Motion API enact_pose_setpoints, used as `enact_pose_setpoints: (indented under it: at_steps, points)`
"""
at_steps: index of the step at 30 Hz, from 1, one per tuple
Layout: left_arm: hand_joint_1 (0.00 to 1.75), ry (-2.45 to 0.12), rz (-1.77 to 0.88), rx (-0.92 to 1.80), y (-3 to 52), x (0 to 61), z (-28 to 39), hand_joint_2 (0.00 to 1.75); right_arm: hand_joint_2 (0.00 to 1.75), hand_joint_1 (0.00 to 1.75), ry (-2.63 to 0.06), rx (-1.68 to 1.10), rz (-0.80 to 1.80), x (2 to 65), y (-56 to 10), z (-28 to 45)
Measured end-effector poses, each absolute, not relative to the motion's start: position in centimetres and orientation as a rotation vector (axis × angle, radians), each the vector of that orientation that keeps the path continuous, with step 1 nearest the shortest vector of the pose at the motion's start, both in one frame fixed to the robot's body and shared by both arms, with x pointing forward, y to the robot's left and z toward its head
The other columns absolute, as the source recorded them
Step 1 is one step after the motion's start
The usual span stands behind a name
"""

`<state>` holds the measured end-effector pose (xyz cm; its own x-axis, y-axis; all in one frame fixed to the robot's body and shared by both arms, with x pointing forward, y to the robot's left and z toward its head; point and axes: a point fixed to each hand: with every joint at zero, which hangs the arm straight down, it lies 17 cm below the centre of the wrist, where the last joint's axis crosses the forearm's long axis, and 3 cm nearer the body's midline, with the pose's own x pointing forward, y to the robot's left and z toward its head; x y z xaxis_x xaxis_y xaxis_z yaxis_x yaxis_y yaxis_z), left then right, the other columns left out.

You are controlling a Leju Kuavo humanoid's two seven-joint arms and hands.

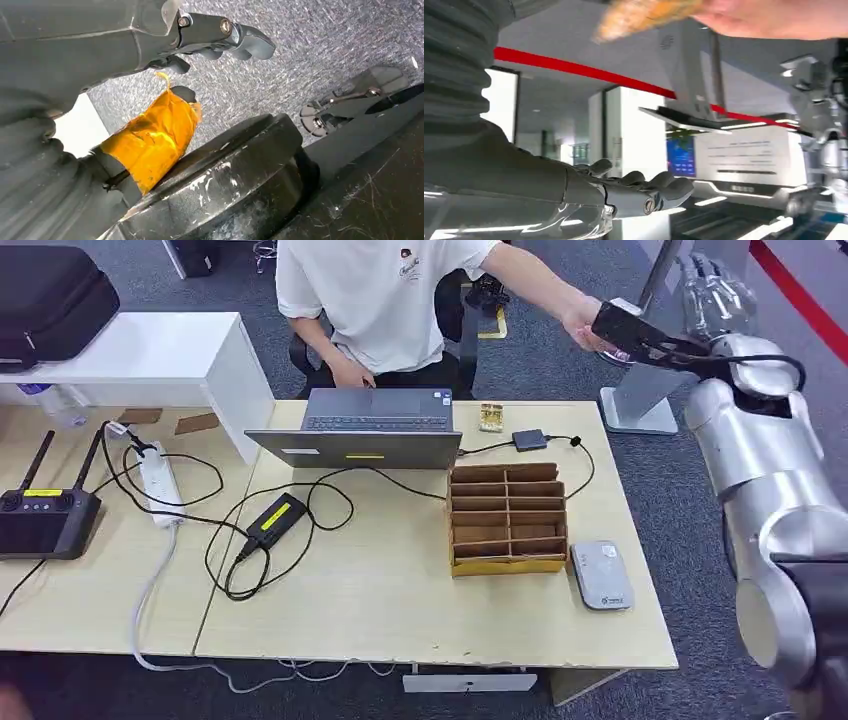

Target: Pass the card to the sensor for recognition and then transmit it.

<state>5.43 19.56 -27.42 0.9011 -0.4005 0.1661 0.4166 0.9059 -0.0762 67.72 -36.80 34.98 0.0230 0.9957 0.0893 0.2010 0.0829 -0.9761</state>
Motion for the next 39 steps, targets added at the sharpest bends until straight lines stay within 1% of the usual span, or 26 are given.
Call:
enact_pose_setpoints:
  at_steps: [8,9,10,23,39]
  points:
    - [0.0,-0.14,-0.408,-0.128,19.4,5.3,-27.4,1.75,1.75,0.0,-1.444,-1.258,1.043,67.9,-32.9,36.0]
    - [0.0,-0.14,-0.406,-0.129,19.4,5.3,-27.3,1.75,1.75,1.08,-1.452,-1.246,1.043,67.8,-32.6,36.0]
    - [0.0,-0.139,-0.405,-0.129,19.4,5.3,-27.4,1.75,1.75,1.75,-1.457,-1.235,1.042,67.8,-32.4,35.9]
    - [0.0,-0.139,-0.389,-0.136,19.3,5.3,-27.3,1.75,1.75,1.75,-1.524,-1.176,1.011,67.4,-32.2,36.2]
    - [0.0,-0.162,-0.37,-0.137,19.1,5.5,-27.3,1.75,1.75,1.75,-1.549,-1.2,1.0,66.8,-33.4,36.2]
